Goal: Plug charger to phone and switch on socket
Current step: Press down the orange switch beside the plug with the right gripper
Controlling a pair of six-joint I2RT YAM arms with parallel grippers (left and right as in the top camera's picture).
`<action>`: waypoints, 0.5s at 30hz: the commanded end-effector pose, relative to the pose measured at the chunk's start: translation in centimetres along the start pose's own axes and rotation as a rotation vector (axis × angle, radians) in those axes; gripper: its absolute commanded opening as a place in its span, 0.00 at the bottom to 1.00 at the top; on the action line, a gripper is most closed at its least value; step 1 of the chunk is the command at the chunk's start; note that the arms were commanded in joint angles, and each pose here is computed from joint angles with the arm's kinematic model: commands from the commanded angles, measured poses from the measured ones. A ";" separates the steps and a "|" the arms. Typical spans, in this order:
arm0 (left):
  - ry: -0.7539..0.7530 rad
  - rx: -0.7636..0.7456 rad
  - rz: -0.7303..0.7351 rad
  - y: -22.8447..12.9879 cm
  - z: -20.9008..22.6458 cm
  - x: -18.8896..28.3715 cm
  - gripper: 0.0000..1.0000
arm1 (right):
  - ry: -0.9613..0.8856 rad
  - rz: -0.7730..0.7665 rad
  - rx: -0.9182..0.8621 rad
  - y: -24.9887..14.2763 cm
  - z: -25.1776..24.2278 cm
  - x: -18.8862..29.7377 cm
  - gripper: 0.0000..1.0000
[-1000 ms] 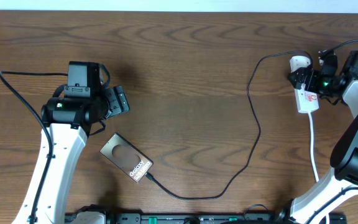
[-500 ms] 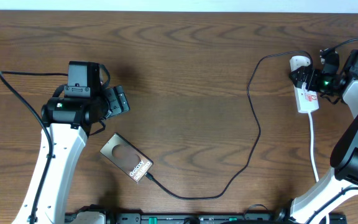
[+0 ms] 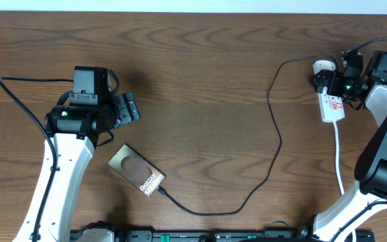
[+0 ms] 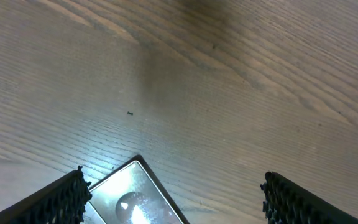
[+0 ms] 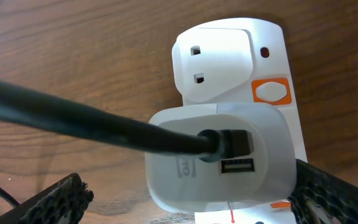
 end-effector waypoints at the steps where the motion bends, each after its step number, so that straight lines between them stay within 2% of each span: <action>1: 0.010 0.008 -0.010 0.4 0.0 0.2 0.88 | 0.070 0.021 -0.008 -0.5 1.8 -1.0 0.99; 15: 0.010 0.008 -0.010 0.4 0.0 0.2 0.88 | 0.178 0.118 -0.093 -3.5 3.1 -3.5 0.99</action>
Point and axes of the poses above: each gripper's point midway between its finger pads, its own x axis back along the fingers, its own z axis along the line the jaws close on, y = z × x, the point moved 1 cm from there along x, back along the fingers, and after that the axes turned 1 degree about -x, right-handed, at the moved point
